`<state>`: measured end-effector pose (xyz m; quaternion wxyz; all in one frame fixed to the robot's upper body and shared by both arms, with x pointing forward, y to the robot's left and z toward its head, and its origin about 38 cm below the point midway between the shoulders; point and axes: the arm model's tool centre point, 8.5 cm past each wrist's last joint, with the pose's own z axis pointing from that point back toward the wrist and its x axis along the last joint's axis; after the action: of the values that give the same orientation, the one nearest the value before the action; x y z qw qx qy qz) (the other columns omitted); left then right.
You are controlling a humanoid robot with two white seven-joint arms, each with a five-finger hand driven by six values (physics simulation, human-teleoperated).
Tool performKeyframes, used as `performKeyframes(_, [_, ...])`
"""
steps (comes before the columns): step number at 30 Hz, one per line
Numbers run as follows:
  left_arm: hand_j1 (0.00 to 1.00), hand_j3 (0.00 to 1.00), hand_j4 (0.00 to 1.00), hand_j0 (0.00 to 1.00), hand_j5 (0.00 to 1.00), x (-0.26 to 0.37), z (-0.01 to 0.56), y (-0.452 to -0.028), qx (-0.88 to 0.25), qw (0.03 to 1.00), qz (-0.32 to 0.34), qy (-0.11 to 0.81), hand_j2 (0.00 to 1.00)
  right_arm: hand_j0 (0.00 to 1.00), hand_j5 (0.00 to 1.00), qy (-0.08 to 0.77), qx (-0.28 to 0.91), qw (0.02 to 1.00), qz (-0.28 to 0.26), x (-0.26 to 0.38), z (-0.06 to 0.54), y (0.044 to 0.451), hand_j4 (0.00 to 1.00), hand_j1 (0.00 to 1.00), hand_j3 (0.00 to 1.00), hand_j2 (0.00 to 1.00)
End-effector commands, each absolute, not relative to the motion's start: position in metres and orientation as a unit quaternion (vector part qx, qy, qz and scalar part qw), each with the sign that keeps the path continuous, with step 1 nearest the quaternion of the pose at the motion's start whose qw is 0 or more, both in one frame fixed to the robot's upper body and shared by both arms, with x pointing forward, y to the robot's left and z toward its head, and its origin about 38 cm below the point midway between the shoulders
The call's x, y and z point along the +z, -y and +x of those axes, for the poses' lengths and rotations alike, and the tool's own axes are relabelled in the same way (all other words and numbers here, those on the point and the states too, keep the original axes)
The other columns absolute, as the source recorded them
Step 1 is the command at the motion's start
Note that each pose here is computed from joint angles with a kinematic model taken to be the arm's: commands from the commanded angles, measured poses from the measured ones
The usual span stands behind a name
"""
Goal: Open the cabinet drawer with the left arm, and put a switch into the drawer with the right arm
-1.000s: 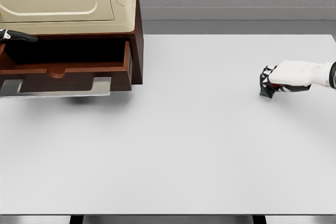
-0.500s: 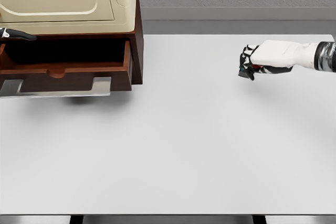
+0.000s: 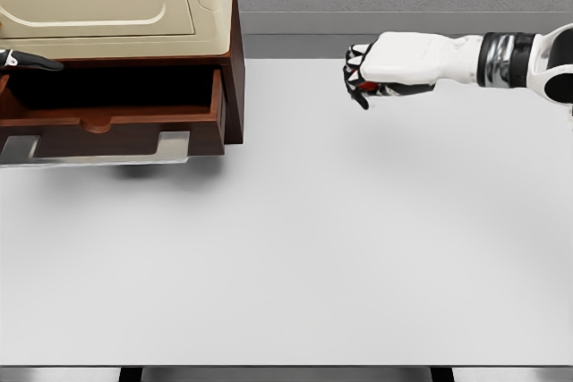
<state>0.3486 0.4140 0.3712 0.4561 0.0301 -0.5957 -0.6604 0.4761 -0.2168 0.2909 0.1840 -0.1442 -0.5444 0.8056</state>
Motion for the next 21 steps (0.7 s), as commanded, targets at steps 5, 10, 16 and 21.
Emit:
performKeyframes(5, [1.00, 1.00, 1.00, 1.00, 1.00, 0.372, 0.349, -0.414, -0.659, 0.457, 0.030, 0.597, 1.00, 0.26, 0.26, 0.551, 0.812, 0.153, -0.117, 0.289, 0.474, 0.176, 0.26, 0.26, 0.26, 0.26])
performKeyframes(10, [1.00, 1.00, 1.00, 1.00, 1.00, 0.372, 0.349, -0.414, -0.659, 0.457, 0.030, 0.596, 1.00, 0.26, 0.26, 0.564, 0.810, 0.115, -0.108, 0.305, 0.473, 0.139, 0.26, 0.26, 0.26, 0.26])
performKeyframes(16, [1.00, 1.00, 1.00, 1.00, 1.00, 0.371, 0.349, -0.414, -0.660, 0.457, 0.029, 0.596, 1.00, 0.26, 0.26, 0.574, 0.809, 0.081, -0.099, 0.318, 0.469, 0.108, 0.26, 0.26, 0.26, 0.26])
performKeyframes(21, [1.00, 1.00, 1.00, 1.00, 1.00, 0.370, 0.349, -0.413, -0.660, 0.457, 0.028, 0.596, 1.00, 0.27, 0.27, 0.581, 0.808, 0.044, -0.088, 0.331, 0.461, 0.073, 0.27, 0.27, 0.27, 0.27])
